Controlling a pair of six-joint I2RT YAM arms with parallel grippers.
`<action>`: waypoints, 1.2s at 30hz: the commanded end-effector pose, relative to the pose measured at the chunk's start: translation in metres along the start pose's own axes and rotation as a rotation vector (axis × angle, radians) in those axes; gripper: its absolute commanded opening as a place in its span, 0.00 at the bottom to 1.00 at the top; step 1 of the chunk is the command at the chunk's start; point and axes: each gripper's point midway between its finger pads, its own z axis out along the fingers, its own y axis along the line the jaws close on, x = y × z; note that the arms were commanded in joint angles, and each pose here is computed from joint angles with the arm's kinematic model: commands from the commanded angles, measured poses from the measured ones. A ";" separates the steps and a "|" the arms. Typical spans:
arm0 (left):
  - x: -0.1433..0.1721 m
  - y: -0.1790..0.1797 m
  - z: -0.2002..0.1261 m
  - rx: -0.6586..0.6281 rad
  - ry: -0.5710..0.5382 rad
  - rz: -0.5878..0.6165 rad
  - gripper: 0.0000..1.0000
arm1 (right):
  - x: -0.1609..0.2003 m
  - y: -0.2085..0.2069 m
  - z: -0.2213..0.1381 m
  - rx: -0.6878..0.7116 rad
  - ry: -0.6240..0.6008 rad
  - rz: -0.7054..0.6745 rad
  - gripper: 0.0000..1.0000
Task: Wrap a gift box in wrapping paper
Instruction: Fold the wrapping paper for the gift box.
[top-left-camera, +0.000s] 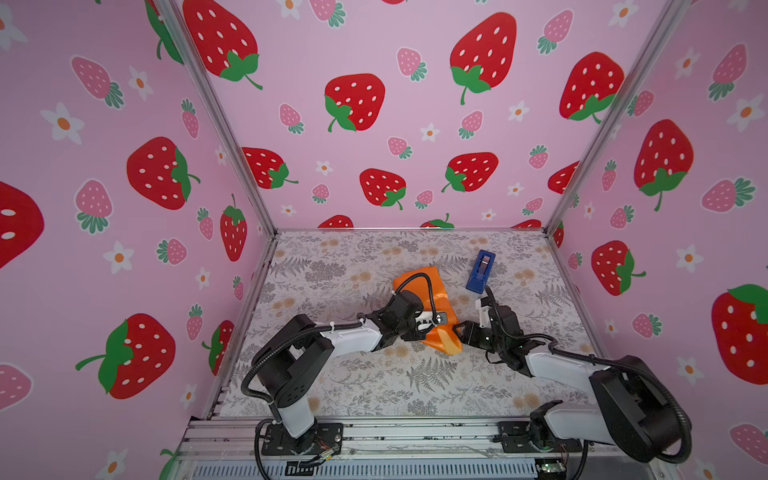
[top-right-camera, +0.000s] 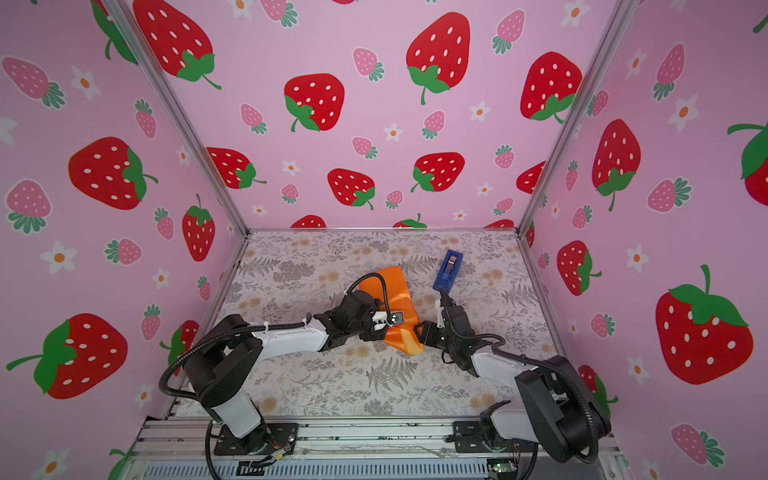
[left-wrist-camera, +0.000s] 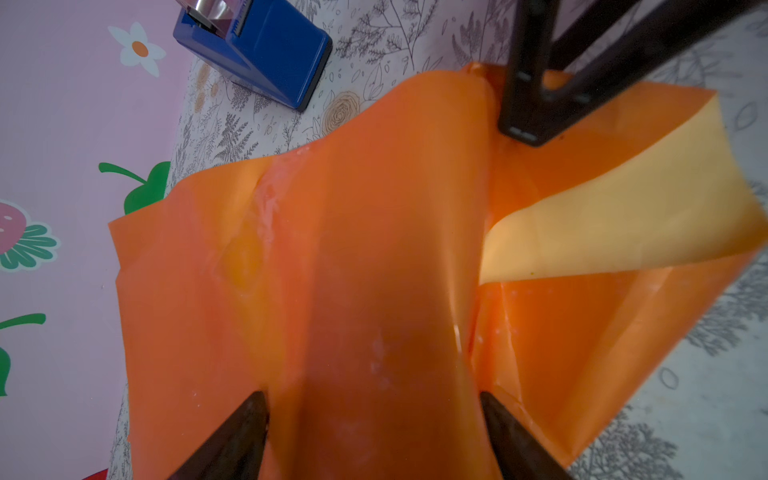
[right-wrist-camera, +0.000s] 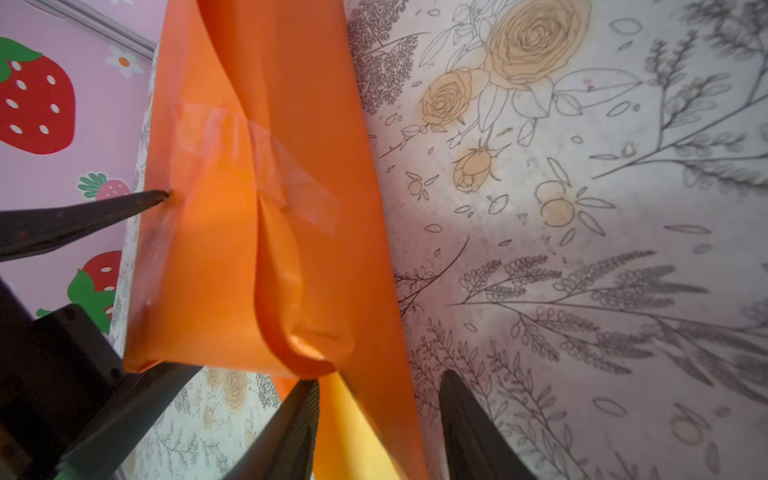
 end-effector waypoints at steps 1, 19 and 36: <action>0.031 -0.036 0.006 0.122 0.108 0.002 0.78 | -0.023 0.008 0.007 -0.009 -0.061 0.019 0.49; 0.035 -0.037 0.007 0.126 0.124 0.000 0.78 | -0.007 -0.002 0.026 0.091 0.011 0.067 0.27; 0.039 -0.038 0.008 0.131 0.143 0.009 0.78 | 0.023 0.011 0.008 0.124 0.108 0.055 0.22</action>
